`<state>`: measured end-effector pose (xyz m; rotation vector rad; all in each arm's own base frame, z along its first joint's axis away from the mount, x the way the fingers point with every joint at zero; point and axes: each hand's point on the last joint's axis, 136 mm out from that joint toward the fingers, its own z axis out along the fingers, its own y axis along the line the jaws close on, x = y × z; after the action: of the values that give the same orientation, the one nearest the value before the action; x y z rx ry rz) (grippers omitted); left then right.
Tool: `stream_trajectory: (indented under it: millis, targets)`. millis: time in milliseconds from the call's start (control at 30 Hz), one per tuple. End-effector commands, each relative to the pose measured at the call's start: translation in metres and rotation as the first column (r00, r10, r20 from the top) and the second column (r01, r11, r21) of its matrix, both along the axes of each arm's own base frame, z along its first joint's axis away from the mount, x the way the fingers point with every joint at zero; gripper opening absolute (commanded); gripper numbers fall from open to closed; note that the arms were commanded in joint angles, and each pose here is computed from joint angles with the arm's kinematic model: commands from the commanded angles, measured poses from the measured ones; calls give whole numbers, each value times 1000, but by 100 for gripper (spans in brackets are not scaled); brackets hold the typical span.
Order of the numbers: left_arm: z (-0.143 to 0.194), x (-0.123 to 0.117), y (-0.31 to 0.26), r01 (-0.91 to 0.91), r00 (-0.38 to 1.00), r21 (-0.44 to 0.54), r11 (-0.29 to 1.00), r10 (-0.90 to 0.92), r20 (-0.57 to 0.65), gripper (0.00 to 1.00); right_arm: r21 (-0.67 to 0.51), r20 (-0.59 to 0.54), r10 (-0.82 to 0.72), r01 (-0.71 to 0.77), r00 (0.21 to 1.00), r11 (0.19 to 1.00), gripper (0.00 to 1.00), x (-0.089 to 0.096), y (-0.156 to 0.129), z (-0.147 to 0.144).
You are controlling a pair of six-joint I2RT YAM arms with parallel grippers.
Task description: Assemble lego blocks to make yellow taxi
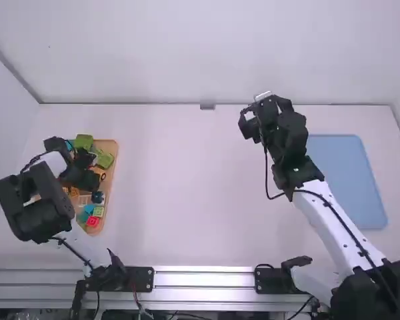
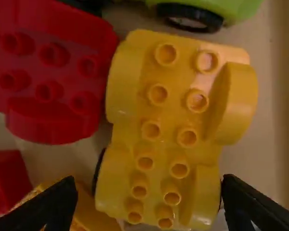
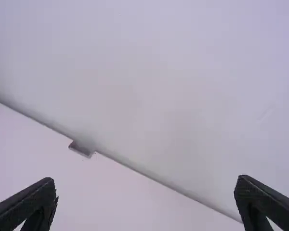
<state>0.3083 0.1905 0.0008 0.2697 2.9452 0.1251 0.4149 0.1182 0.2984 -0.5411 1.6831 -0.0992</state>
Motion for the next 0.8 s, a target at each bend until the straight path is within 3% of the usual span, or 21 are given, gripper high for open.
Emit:
stream_trajectory:
  millis: [0, 267, 400, 500, 767]
  targets:
    - [-5, -4, -3, 3, 1000, -20, 1000, -3, 0, 78, 15, 32, -2, 1, 999, 1000, 98, 3, 1, 17]
    - [-12, 1, -9, 13, 999, -38, 999, -11, 44, 76, 15, 32, -2, 1, 999, 1000, 98, 3, 1, 17]
    - [-13, -1, -8, 10, 999, -34, 999, -9, 38, 67, 16, 33, -2, 1, 999, 1000, 98, 3, 1, 17]
    - [-13, -2, -6, 3, 999, -25, 1000, -3, 33, 55, 16, 36, -2, 1, 999, 1000, 98, 3, 1, 18]
    - [14, 10, -2, -87, 995, -48, 995, 89, 42, 53, 16, 35, -2, 2, 999, 1000, 98, 3, 1, 18]
